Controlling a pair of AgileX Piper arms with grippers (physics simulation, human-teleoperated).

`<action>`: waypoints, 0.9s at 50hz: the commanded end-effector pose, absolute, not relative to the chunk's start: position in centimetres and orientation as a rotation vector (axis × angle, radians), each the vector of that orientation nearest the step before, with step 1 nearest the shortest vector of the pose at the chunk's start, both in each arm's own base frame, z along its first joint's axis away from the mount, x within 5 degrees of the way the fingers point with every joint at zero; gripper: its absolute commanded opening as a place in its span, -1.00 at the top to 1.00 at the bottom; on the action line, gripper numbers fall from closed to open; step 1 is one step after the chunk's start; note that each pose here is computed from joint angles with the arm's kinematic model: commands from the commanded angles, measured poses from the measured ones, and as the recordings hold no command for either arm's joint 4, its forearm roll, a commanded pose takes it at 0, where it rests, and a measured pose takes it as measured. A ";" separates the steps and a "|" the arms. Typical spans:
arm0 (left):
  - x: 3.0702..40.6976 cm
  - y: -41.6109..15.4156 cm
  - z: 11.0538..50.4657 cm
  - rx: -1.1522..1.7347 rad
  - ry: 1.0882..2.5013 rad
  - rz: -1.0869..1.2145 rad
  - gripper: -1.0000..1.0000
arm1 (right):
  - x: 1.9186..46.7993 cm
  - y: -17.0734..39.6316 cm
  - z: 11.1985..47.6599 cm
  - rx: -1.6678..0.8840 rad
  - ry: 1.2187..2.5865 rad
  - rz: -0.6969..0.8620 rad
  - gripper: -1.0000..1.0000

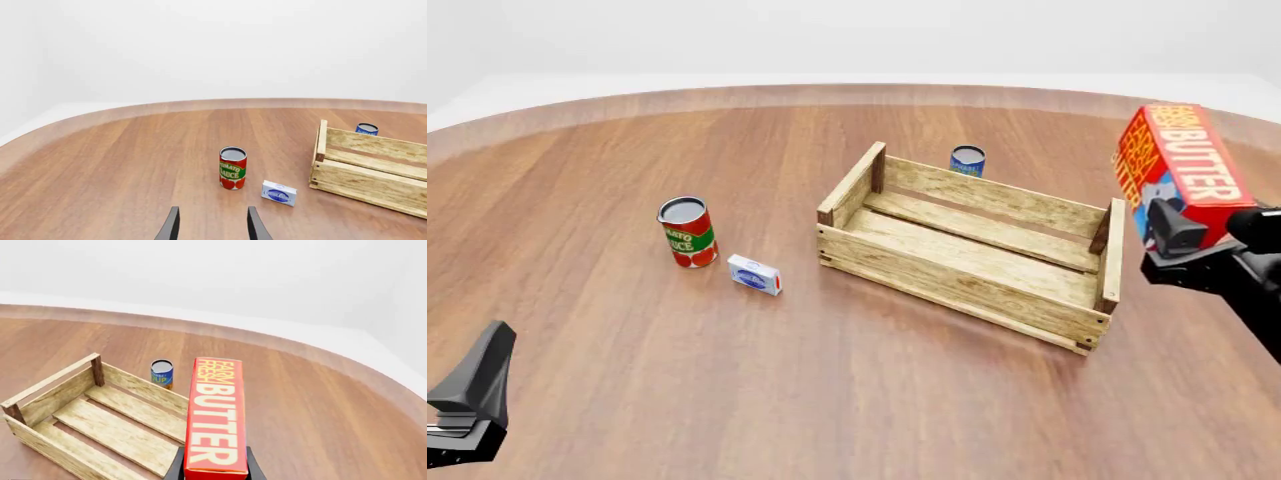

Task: Pick up the butter and put it in the tray.

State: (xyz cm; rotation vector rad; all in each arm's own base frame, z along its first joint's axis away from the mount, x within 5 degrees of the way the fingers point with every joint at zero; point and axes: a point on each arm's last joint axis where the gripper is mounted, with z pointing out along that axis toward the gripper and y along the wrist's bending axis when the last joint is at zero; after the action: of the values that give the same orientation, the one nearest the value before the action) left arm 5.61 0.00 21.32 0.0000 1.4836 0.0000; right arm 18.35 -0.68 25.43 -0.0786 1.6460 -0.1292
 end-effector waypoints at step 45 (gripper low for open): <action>5.6 0.0 21.3 0.000 1.484 0.000 -1.00 | 23.3 3.9 25.6 -0.266 1.641 0.009 1.00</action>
State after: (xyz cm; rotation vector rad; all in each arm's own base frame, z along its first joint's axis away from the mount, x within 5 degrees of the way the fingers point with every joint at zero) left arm 5.61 0.00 21.32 0.0000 1.4836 0.0000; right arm 22.41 3.31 25.01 -0.2629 1.6639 -0.0148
